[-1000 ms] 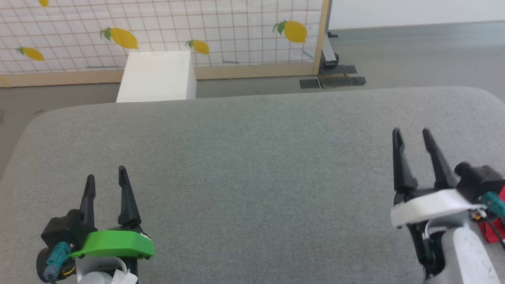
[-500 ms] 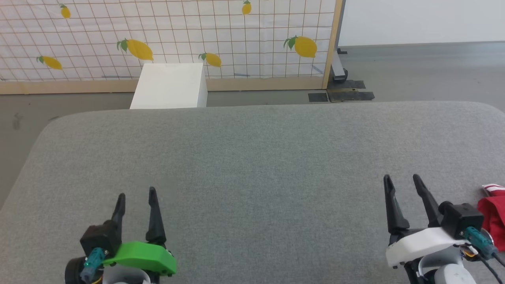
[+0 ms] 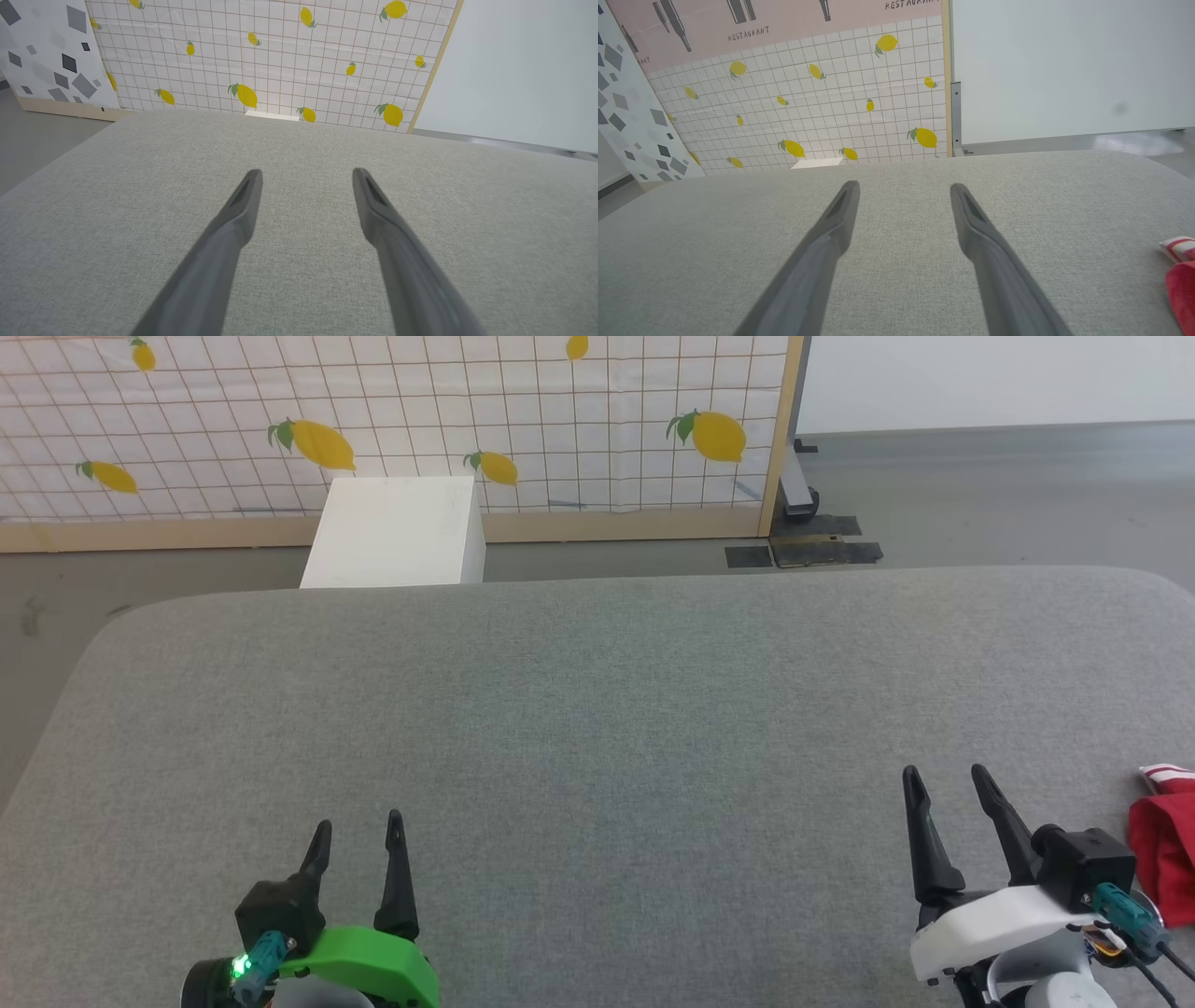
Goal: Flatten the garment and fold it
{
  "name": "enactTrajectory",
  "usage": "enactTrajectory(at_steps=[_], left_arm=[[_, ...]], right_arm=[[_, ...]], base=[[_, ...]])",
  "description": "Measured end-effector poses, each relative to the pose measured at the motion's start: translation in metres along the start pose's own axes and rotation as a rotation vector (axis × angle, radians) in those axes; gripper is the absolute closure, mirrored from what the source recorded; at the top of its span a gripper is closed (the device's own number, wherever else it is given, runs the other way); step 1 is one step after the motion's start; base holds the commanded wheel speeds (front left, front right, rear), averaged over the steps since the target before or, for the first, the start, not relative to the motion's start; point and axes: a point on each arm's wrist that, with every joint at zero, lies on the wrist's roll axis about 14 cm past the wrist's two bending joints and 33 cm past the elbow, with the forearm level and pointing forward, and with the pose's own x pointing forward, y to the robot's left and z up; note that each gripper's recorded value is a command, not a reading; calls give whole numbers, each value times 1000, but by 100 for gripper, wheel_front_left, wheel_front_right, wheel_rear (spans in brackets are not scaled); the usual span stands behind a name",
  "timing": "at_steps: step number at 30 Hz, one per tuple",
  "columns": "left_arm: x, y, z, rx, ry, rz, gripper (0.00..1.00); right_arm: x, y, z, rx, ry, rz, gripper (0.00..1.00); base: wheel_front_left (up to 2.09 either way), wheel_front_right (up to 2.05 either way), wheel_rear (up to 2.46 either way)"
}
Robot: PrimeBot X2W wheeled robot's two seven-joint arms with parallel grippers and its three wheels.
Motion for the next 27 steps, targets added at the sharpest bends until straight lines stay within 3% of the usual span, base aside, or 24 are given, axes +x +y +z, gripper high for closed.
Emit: enactTrajectory(at_steps=[8,9,27], left_arm=[[1,-4,-1,9,3,-20,0],[1,-5,-1,11,4,-22,100],[2,-3,1,19,9,-17,100]], right_arm=[[0,0,-3,2,12,1,0],[0,1,-3,2,13,2,100],[2,3,-1,-7,17,11,100]], base=[[0,0,0],[0,0,0],[0,0,0]])
